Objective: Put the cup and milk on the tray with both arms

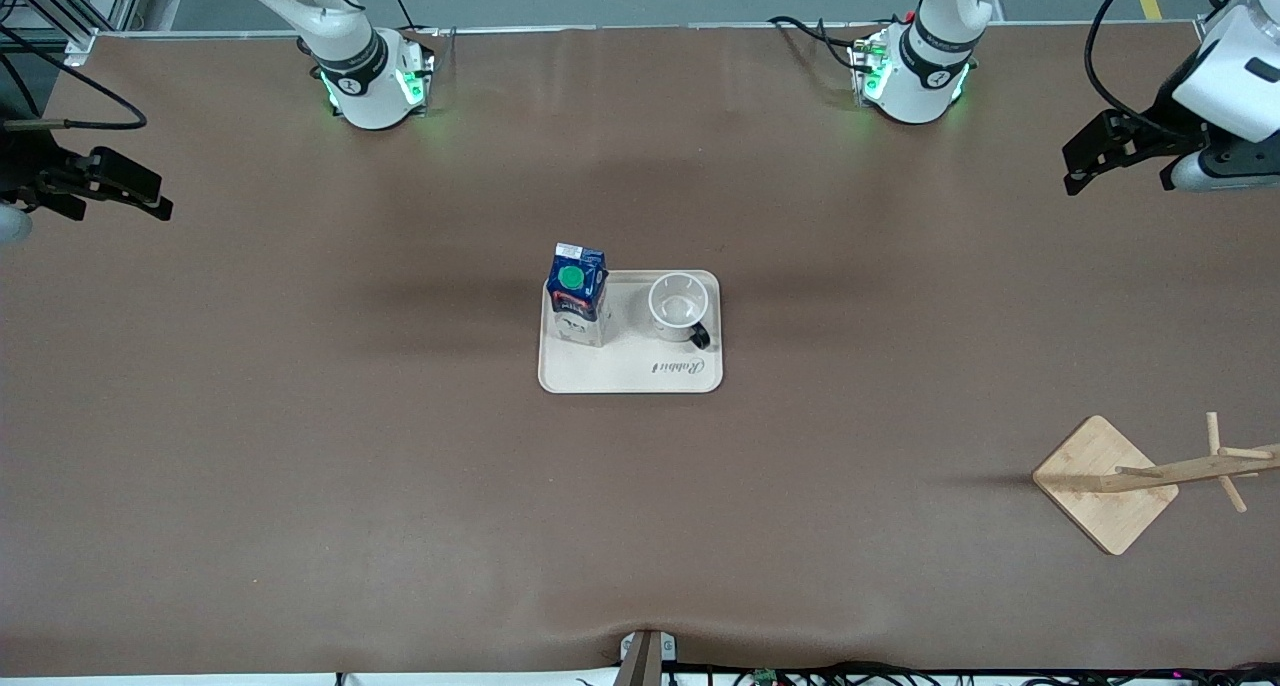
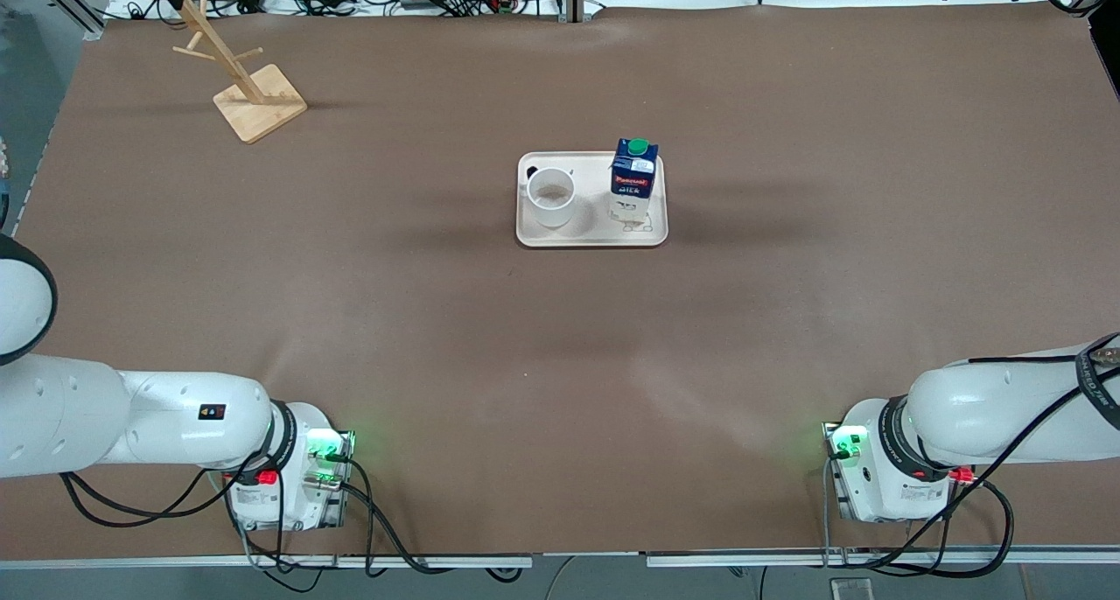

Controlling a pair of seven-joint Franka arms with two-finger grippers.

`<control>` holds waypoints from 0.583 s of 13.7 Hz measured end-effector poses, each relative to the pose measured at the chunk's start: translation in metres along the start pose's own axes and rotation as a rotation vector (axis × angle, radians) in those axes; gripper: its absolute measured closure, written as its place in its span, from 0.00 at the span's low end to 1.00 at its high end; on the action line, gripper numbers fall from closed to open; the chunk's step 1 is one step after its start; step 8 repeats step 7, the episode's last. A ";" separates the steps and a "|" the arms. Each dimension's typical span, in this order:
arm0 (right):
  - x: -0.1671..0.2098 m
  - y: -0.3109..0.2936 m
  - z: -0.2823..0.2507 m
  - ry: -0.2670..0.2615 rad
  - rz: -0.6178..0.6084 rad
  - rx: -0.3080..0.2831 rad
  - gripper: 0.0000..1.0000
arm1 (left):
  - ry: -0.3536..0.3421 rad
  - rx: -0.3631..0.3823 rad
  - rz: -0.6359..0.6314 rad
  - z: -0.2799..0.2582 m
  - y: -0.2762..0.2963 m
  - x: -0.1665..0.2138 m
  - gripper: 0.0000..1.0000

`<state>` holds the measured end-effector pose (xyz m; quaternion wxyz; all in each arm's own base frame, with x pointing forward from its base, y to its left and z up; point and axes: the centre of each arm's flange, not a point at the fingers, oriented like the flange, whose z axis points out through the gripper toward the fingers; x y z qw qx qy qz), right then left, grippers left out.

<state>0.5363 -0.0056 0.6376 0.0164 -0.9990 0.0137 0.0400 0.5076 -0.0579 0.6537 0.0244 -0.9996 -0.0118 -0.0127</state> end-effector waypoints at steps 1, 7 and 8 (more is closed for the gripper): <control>0.000 0.000 0.000 0.000 0.000 0.000 0.00 | 0.001 0.000 -0.003 -0.001 -0.001 0.000 0.00; 0.000 0.000 0.000 0.000 0.000 0.000 0.00 | -0.001 0.000 -0.031 0.001 -0.016 0.005 0.00; 0.000 0.000 0.000 0.000 0.000 0.000 0.00 | -0.001 0.000 -0.031 0.001 -0.016 0.005 0.00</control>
